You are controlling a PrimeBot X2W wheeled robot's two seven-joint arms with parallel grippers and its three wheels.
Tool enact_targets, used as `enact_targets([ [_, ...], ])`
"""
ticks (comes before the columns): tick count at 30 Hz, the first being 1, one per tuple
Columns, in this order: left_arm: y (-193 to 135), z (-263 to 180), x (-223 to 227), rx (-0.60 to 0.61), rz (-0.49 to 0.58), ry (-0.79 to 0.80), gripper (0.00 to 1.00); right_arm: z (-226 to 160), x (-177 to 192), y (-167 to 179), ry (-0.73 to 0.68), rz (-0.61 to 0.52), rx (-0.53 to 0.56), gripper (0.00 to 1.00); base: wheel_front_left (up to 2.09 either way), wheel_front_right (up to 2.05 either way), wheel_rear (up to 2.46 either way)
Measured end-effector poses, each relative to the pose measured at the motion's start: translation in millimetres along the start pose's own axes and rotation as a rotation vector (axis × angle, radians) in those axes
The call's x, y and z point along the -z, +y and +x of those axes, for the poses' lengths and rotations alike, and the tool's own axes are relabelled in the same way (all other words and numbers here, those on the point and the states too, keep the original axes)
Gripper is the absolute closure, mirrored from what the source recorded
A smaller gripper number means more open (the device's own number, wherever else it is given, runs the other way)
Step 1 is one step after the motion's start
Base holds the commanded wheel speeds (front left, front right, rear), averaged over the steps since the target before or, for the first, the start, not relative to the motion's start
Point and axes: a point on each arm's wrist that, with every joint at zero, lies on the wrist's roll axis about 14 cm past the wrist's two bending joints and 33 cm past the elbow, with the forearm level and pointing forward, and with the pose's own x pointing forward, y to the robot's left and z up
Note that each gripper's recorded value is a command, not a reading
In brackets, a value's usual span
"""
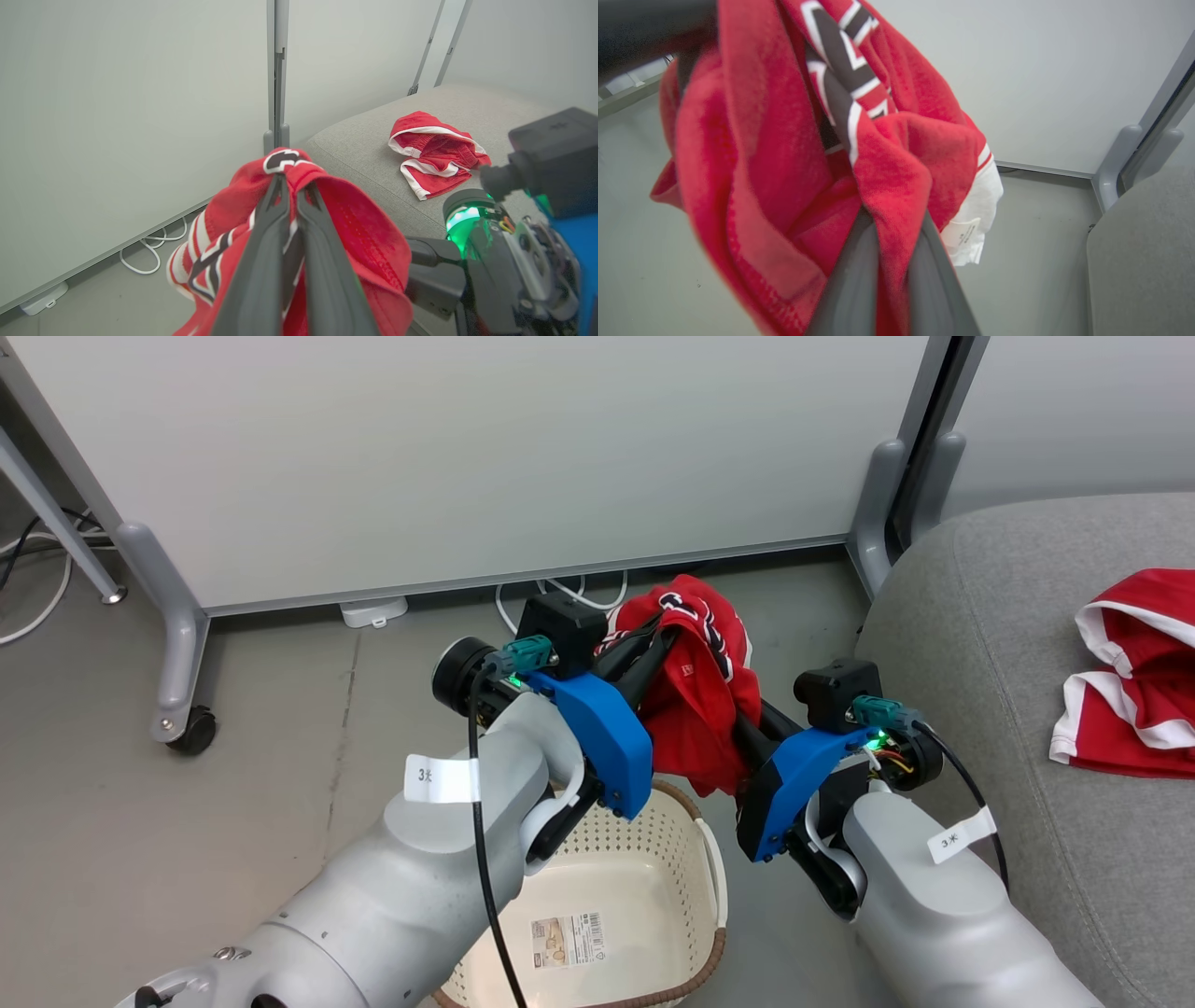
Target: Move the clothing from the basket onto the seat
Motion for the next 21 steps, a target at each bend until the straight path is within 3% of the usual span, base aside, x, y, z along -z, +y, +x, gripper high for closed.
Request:
enact_targets([
  [1, -0.3, 0.0, -0.4, 0.0, -0.001, -0.003, 1.0, -0.3, -0.8, -0.4, -0.002, 0.001, 0.001, 1.0, 0.0, 0.0, 0.0],
  [2, -0.8, 0.0, -0.7, 0.0, -0.002, -0.003, 0.82, -0.8, -1.6, -0.8, -0.006, 0.004, 0.003, 1.0, 0.0, 0.0, 0.0],
  [3, -1.4, 0.2, -1.1, 0.001, -0.003, -0.005, 0.52, -1.4, -1.3, -0.9, -0.006, 0.005, 0.004, 1.0, 0.0, 0.0, 0.0],
  [4, -2.0, 0.6, -1.5, 0.002, -0.005, -0.008, 0.05, -1.9, -1.2, -0.8, -0.007, 0.004, 0.003, 1.0, 0.0, 0.0, 0.0],
  [6, -3.7, 1.1, -1.1, 0.004, -0.014, -0.012, 0.0, -2.8, -3.0, -1.3, -0.015, 0.007, 0.004, 1.0, 0.0, 0.0, 0.0],
  [12, -3.2, -4.9, -0.8, -0.005, -0.04, -0.052, 0.0, -3.6, -8.7, -2.1, -0.038, 0.009, 0.004, 1.0, 0.0, 0.0, 0.0],
  [21, 10.1, -52.7, 16.1, -0.082, -0.082, -0.142, 0.0, -3.9, -14.2, -2.6, -0.062, 0.012, 0.006, 1.0, 0.0, 0.0, 0.0],
])
